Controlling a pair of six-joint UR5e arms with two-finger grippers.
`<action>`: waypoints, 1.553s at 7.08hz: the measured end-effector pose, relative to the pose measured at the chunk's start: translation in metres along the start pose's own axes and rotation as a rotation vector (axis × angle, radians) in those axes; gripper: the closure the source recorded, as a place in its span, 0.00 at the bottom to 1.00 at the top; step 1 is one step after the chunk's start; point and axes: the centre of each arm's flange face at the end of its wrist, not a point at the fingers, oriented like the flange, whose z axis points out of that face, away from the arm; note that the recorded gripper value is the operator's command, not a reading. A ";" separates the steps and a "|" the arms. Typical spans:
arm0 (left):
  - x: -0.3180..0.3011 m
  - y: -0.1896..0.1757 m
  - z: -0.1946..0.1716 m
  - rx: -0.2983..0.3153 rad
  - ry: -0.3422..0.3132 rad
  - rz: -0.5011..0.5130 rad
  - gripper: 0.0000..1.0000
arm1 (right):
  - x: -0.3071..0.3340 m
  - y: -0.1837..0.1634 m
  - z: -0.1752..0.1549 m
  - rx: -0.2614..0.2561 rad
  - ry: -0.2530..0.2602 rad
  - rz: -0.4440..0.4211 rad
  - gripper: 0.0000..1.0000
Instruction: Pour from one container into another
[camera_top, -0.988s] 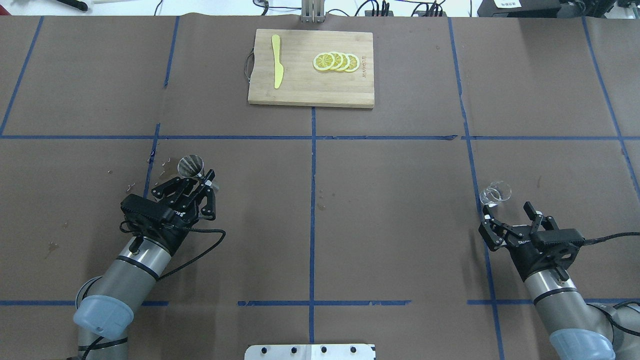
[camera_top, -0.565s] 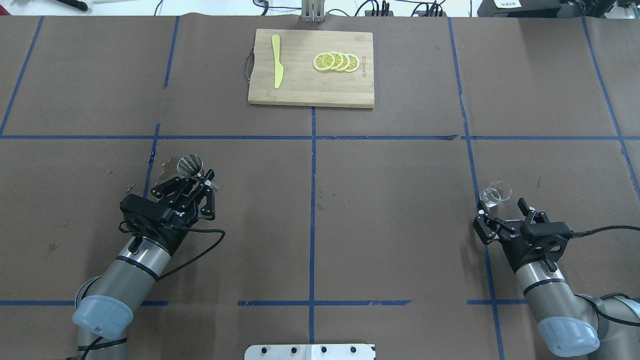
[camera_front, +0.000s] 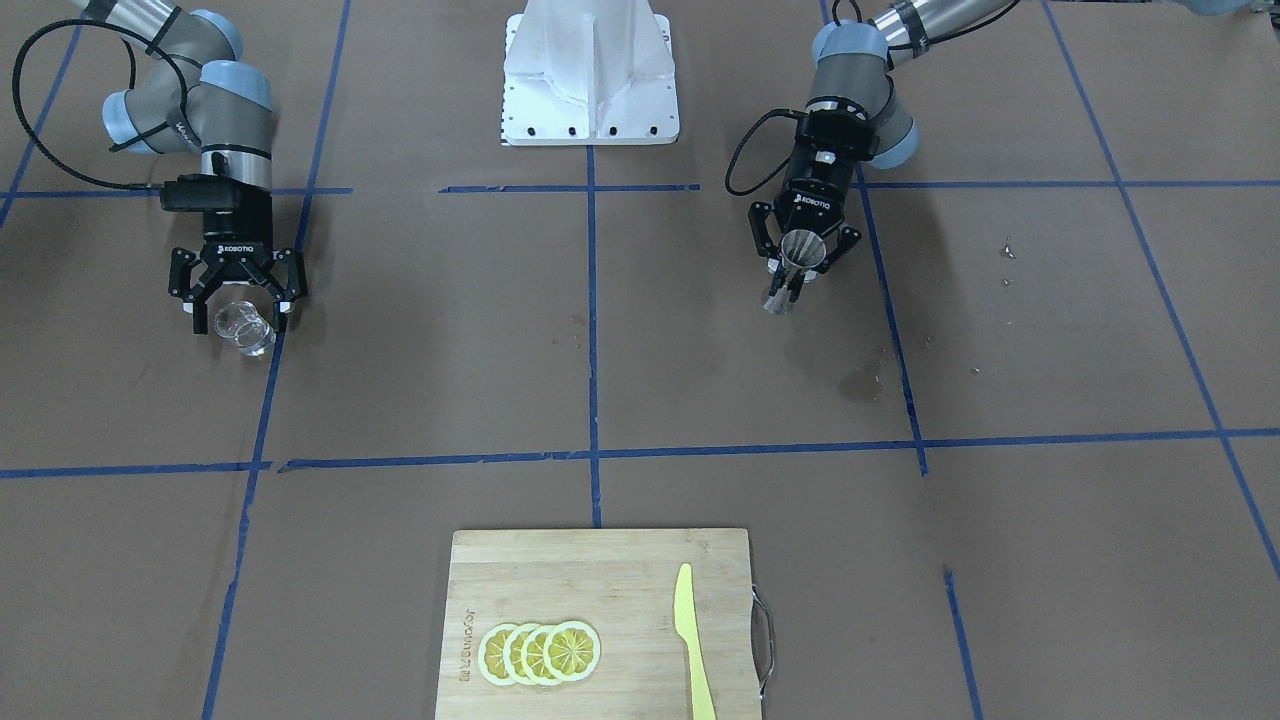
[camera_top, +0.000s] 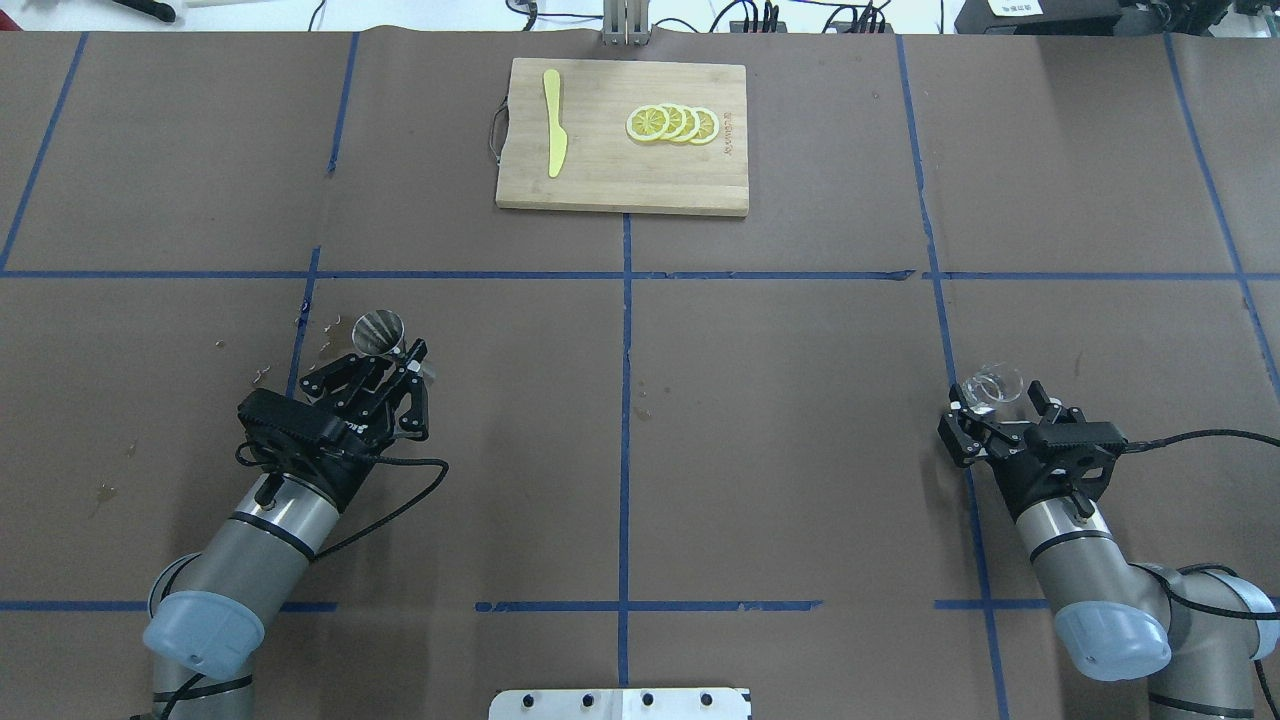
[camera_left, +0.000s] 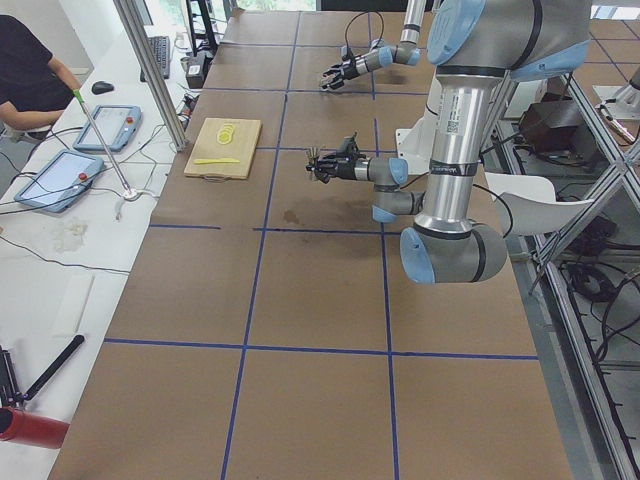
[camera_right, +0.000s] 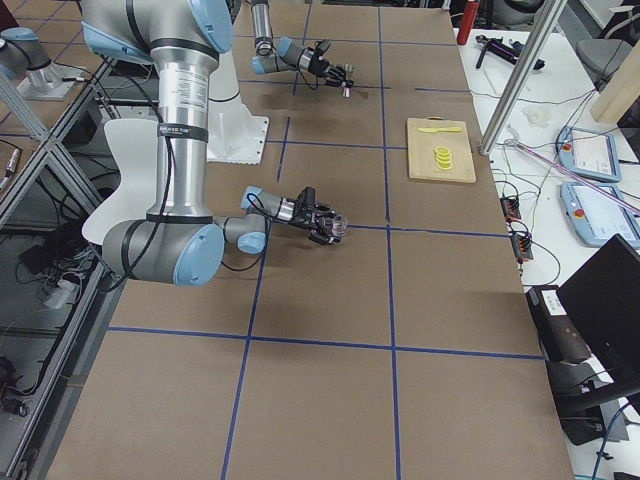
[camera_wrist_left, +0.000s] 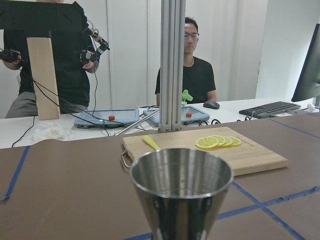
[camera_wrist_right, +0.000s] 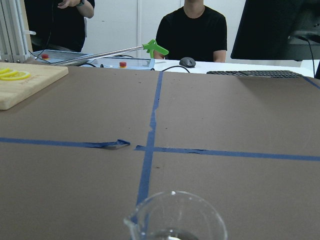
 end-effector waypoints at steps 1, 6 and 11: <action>0.000 0.000 0.000 0.000 0.000 0.000 1.00 | -0.003 0.000 0.001 0.001 -0.001 -0.004 0.07; 0.000 -0.001 0.000 0.002 0.000 -0.003 1.00 | -0.001 0.004 0.004 0.000 0.004 -0.013 0.65; 0.010 -0.001 -0.001 -0.001 0.013 -0.012 1.00 | -0.007 -0.021 -0.004 0.001 -0.121 0.003 0.88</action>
